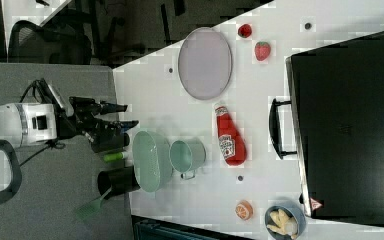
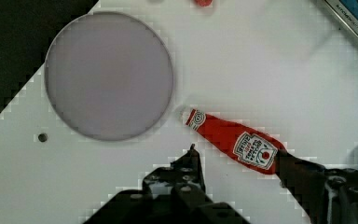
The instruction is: Pick Ketchup from the table and place it in strainer.
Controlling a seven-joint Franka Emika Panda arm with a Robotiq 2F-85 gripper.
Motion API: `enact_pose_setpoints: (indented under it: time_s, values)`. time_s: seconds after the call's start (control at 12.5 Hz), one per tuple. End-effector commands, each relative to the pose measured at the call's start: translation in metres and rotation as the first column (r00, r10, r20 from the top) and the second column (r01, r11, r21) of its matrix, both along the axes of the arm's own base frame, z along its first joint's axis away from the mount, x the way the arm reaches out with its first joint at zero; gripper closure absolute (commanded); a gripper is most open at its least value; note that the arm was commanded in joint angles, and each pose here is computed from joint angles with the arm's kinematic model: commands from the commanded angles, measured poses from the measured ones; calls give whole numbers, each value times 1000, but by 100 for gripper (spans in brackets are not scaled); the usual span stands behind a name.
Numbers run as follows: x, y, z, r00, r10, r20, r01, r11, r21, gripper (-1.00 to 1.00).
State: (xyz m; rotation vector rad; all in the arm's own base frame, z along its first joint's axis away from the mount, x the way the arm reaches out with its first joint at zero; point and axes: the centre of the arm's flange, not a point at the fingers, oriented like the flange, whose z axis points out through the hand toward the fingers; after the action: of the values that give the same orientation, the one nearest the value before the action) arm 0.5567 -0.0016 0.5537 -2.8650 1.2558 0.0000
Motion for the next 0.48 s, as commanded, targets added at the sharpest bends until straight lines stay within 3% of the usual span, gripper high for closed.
enact_pose_setpoints:
  time_s: [0.08, 0.24, 0.48]
  values:
    - [-62, -15, 50, 1000, -24, -19, 23, 1000, -7, -59]
    - [-60, -13, 37, 999, -19, -38, 18, 1000, -6, -99]
    - [-54, -10, -5, 997, 4, -73, -4, 1000, -4, -100]
